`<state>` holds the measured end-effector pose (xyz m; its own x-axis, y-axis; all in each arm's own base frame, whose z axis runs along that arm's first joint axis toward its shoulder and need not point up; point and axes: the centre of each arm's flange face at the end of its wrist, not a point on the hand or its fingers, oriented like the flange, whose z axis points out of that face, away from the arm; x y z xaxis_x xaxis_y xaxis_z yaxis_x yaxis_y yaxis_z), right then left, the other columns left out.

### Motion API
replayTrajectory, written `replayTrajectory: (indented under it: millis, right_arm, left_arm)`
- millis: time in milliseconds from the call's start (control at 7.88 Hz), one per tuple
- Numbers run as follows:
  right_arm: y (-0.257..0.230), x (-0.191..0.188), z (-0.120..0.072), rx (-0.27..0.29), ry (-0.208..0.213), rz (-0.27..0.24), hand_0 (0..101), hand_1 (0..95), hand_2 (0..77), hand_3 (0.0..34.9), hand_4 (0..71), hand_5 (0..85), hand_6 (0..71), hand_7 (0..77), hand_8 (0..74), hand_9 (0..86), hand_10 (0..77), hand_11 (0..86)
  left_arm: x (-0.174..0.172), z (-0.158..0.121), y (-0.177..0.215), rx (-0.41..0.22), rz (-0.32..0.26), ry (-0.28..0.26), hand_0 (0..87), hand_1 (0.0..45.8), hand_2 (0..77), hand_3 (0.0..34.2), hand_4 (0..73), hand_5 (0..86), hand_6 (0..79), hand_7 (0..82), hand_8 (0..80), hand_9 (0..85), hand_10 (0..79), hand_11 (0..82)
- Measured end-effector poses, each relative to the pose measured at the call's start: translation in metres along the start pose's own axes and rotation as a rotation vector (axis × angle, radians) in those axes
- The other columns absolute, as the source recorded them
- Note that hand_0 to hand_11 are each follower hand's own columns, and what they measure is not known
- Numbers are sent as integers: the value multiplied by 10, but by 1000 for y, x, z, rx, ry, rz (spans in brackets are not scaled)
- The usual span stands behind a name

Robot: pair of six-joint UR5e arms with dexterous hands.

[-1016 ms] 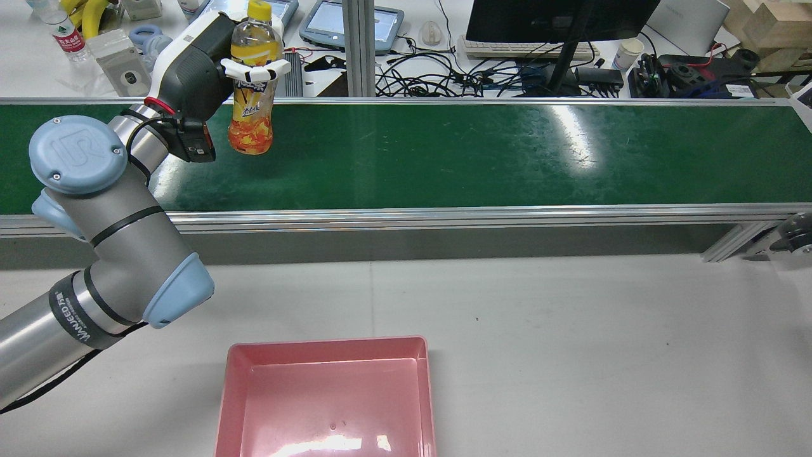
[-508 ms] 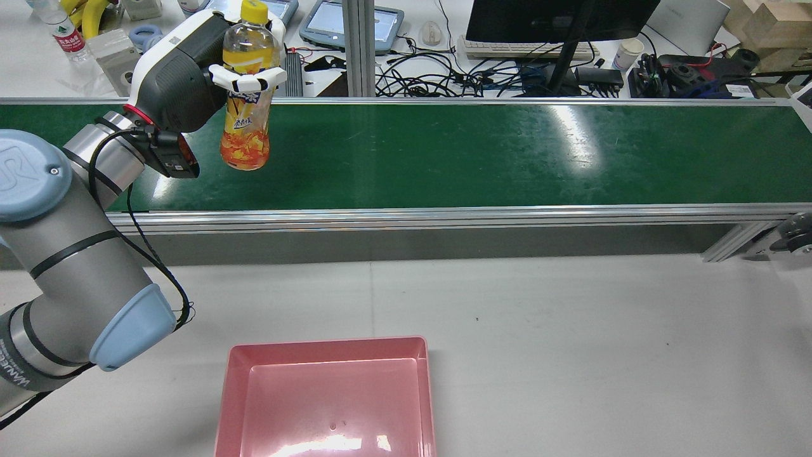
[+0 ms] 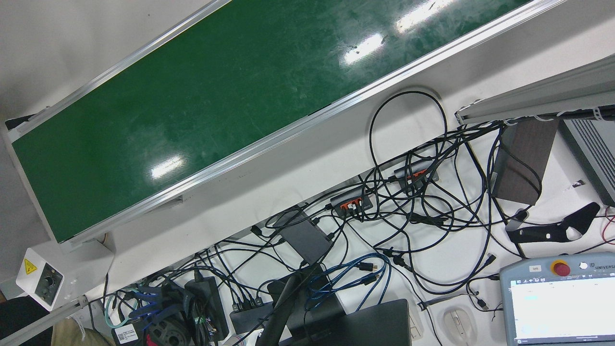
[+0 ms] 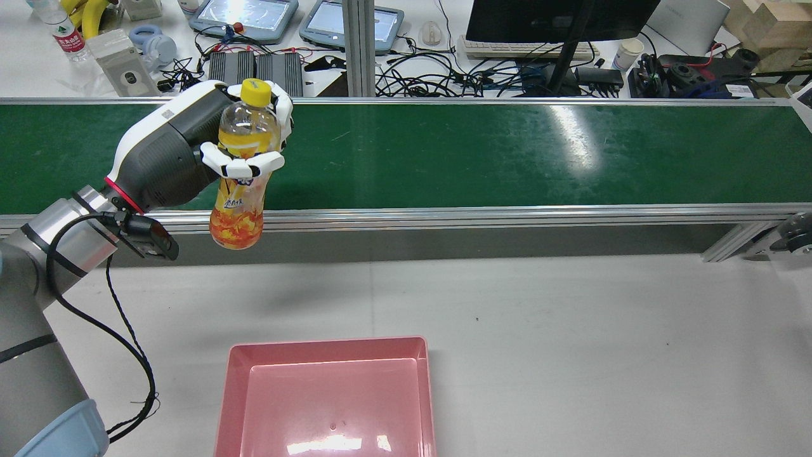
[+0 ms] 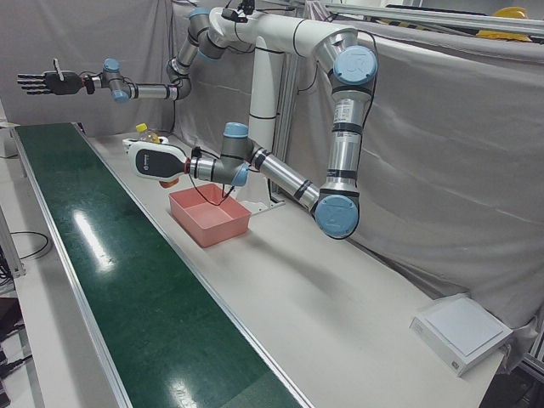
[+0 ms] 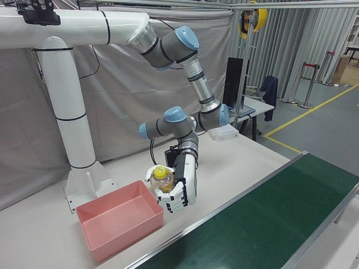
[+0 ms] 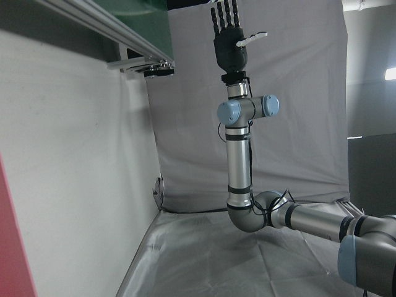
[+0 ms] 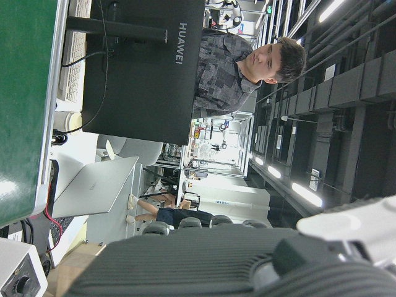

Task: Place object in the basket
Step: 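Lift the bottle off the conveyor and carry it over the pink tray, then lower the bottle into the pink tray and open the left hand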

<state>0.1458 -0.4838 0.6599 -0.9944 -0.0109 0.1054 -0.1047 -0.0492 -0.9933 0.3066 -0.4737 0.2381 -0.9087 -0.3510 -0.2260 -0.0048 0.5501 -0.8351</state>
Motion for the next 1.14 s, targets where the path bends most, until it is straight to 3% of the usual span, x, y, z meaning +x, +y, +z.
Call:
replayTrajectory:
  millis: [381,508,762,889,1016,1143]
  right_arm:
    - [0,0,0,1,0,0,3,0,5,0,0,0,0,5,0,0,0,0]
    - [-1,0,0,1,0,0,2,0,5,0,0,0,0,5,0,0,0,0]
    - [-1,0,0,1,0,0,3,0,5,0,0,0,0,5,0,0,0,0]
    - [0,0,0,1,0,0,3,0,5,0,0,0,0,5,0,0,0,0]
    - [0,0,0,1,0,0,3,0,5,0,0,0,0,5,0,0,0,0]
    - [0,0,0,1,0,0,3,0,5,0,0,0,0,5,0,0,0,0]
  left_arm:
    - [-59,-41,15,-17,-1,-119,516,38,464,0,360,616,605,600,611,720,600,698]
    - [-82,-50,22,-26,6,-158,528,38,464,0,349,616,540,627,589,720,600,698]
    - [-117,-62,35,-41,13,-219,528,38,464,0,338,622,540,627,589,720,600,698]
    - [-126,-70,33,-35,17,-239,530,44,469,0,338,622,540,627,529,284,600,704]
    - [-132,-77,29,-28,18,-257,533,49,453,0,338,622,540,627,529,284,600,704]
    - [-134,-83,27,-27,18,-267,533,60,278,0,338,622,513,633,475,415,600,704]
